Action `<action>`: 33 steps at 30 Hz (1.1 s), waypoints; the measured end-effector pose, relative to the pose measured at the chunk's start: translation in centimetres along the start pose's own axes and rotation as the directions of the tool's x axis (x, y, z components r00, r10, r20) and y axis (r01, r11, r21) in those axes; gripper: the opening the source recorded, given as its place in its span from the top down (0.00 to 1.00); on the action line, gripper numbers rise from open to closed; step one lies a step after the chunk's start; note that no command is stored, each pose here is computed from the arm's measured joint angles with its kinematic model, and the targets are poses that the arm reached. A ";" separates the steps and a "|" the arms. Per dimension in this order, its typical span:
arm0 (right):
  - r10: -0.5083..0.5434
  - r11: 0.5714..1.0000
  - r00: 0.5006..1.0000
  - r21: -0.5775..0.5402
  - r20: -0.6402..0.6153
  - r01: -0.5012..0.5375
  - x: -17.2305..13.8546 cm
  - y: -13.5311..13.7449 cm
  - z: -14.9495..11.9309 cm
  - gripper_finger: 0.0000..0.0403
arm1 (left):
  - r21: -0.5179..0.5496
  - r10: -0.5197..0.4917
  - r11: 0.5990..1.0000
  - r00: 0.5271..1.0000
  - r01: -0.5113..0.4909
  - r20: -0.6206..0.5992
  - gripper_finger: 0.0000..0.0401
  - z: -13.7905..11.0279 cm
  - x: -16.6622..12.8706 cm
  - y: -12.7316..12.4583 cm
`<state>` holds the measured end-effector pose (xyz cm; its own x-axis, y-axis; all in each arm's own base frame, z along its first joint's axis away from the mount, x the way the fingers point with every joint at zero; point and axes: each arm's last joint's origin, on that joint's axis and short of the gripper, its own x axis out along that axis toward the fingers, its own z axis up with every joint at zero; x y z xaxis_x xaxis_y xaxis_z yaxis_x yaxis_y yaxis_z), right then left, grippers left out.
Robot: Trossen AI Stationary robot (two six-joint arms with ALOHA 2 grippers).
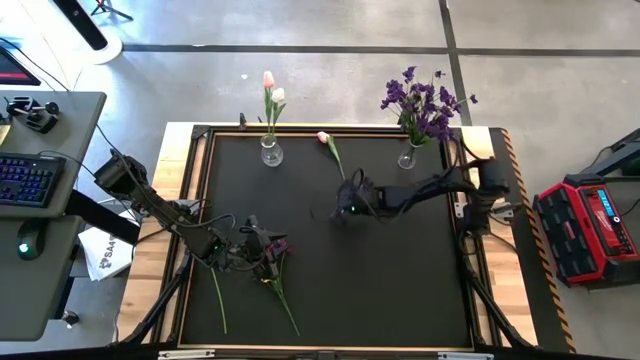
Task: Sort flowers into vase by color
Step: Put the pink tulip into the left transparent vase
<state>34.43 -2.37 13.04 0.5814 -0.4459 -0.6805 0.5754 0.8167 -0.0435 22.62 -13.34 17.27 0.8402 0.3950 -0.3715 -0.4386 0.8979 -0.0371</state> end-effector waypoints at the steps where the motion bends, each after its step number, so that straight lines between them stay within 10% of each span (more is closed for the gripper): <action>1: -0.009 1.000 1.000 -0.014 0.002 0.009 -0.4 0.4 -0.2 1.00 | 0.000 0.000 1.000 1.000 0.000 0.000 0.66 0.0 0.0 0.0; 9: -0.190 0.981 0.976 0.065 0.102 0.184 0.0 -0.9 0.8 0.97 | -0.004 -0.002 1.000 1.000 0.002 0.003 0.66 0.0 0.0 0.0; 23: -0.271 0.940 0.962 0.221 0.029 0.258 4.2 -5.5 0.6 0.61 | 0.008 0.002 1.000 1.000 -0.002 0.001 0.66 0.0 0.0 0.0; 33: -0.234 0.952 0.972 0.200 -0.015 0.232 4.8 -5.1 -0.3 0.86 | -0.001 -0.003 1.000 1.000 0.003 0.001 0.66 0.0 0.0 0.0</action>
<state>34.15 -8.55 9.75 0.4226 -0.6189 -0.6621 0.7973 0.6012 -0.0531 22.64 -13.35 17.29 0.8419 0.3921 -0.3708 -0.4360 0.8991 -0.0390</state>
